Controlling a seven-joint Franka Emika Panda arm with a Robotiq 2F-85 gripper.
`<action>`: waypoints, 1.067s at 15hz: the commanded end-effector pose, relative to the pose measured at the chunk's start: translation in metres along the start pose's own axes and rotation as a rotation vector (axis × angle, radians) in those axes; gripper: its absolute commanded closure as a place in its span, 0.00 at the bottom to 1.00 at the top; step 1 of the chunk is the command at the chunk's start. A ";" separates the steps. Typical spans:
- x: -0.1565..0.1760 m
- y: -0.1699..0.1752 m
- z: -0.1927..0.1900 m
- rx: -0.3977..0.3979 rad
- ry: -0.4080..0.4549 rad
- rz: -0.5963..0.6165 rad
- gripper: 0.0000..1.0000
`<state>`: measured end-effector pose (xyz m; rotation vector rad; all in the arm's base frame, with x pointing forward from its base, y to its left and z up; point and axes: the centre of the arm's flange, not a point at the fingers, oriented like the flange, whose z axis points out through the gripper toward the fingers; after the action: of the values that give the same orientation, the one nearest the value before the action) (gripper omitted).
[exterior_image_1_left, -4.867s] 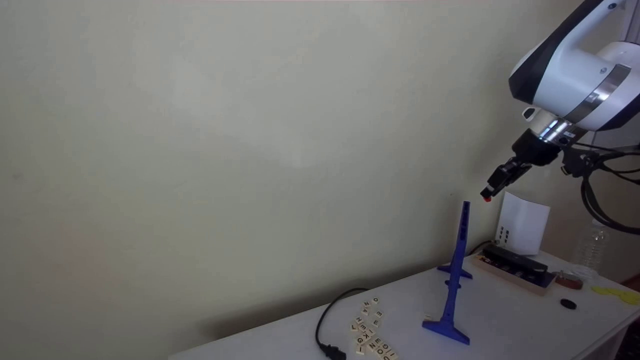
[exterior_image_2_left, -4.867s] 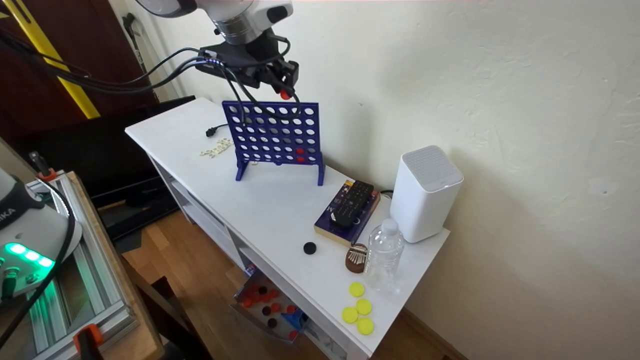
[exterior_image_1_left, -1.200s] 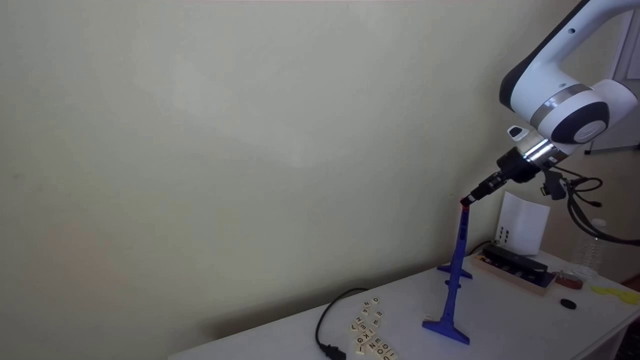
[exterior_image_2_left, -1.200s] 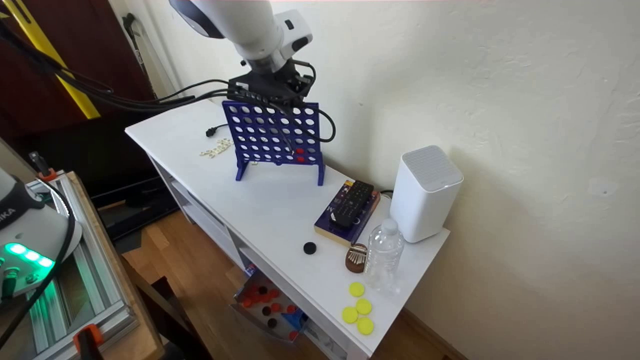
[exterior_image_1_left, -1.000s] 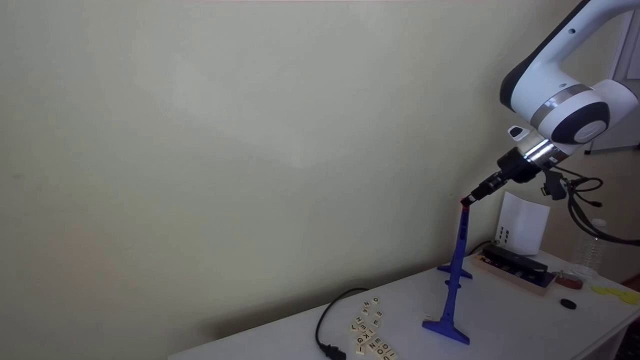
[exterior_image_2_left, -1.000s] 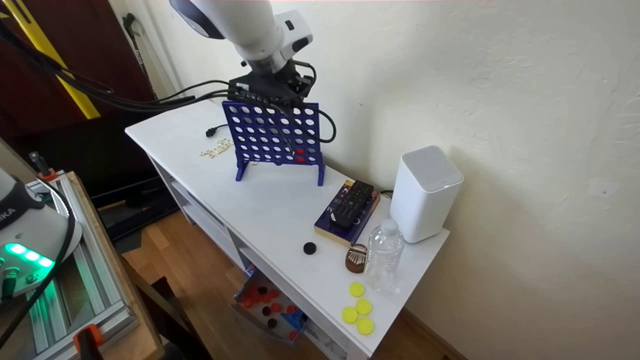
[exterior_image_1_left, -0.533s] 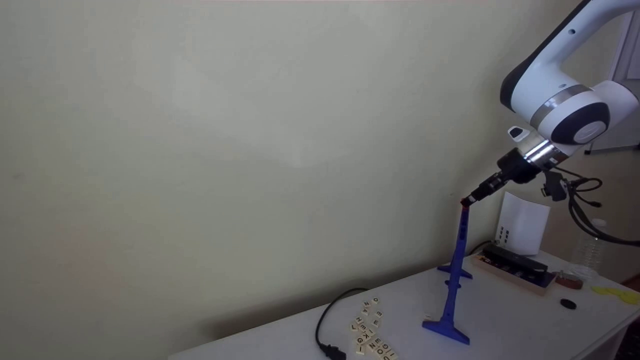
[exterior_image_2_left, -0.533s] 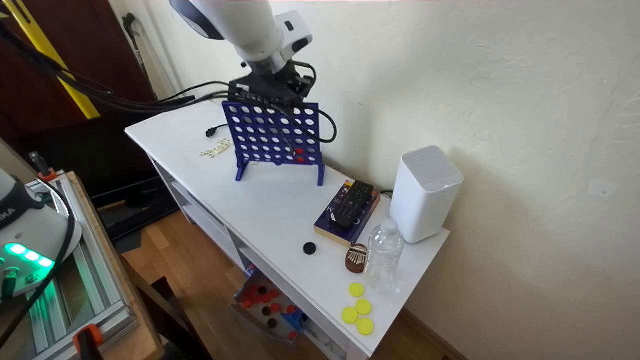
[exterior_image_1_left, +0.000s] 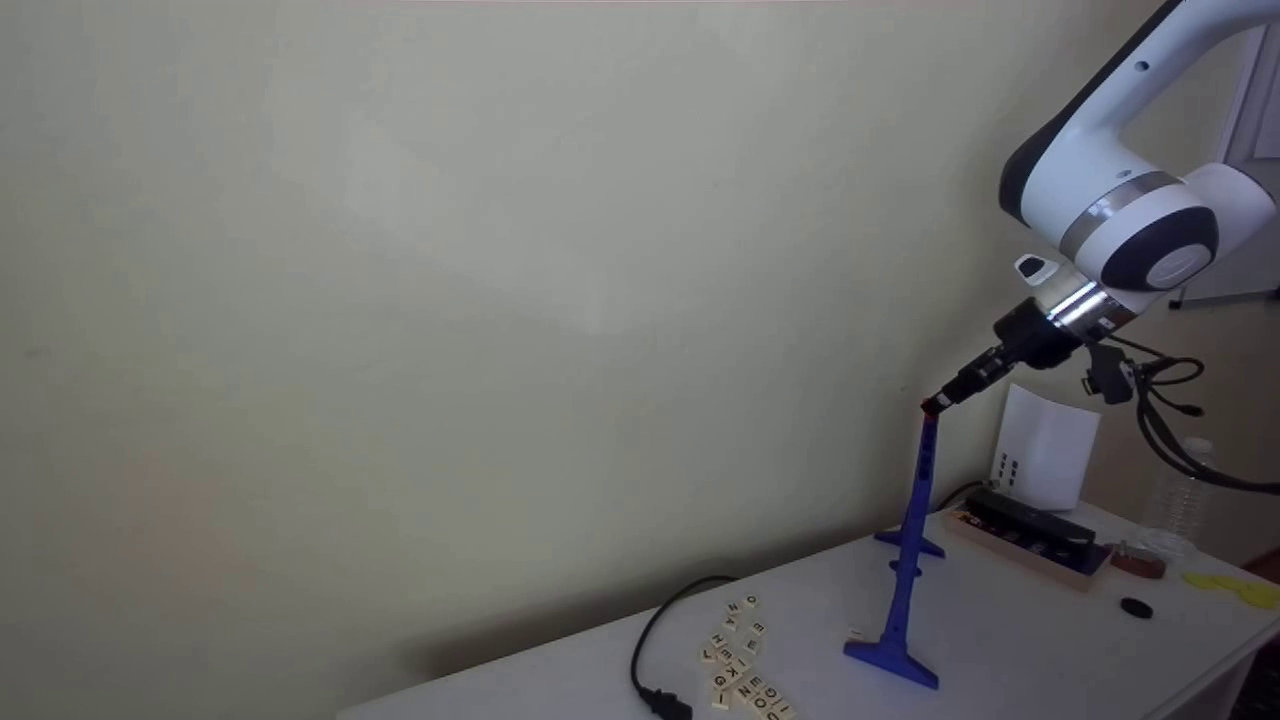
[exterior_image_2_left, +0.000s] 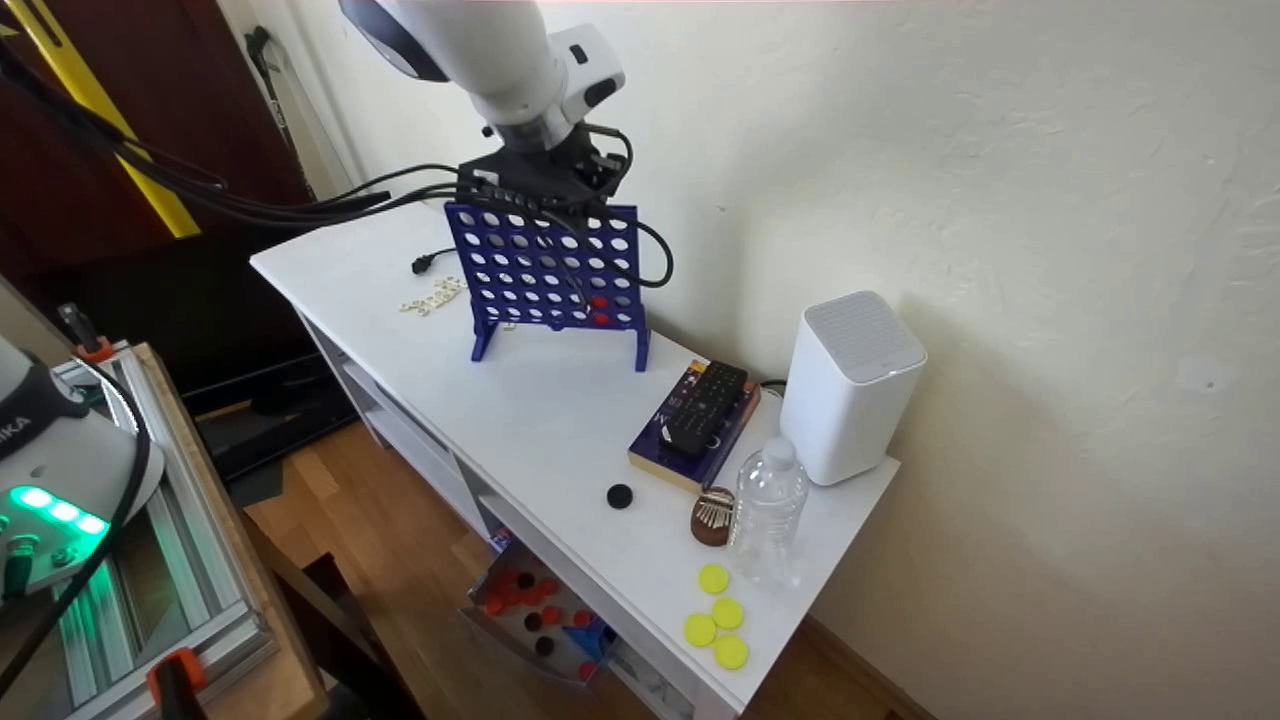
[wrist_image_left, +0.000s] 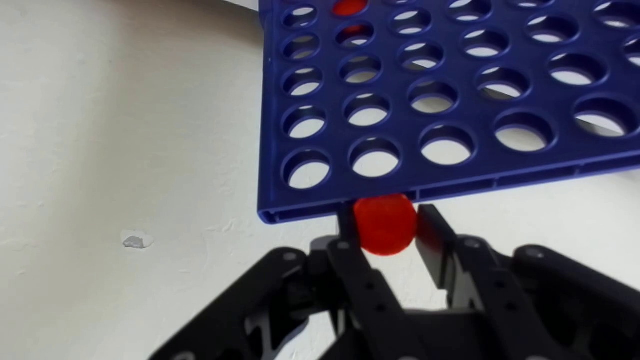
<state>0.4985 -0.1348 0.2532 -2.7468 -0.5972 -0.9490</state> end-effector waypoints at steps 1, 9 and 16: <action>-0.005 -0.001 0.009 0.002 -0.026 -0.008 0.91; -0.004 -0.004 0.008 -0.016 -0.045 -0.015 0.91; 0.000 -0.009 0.010 -0.029 -0.056 -0.026 0.91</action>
<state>0.5002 -0.1291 0.2553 -2.7779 -0.6196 -0.9463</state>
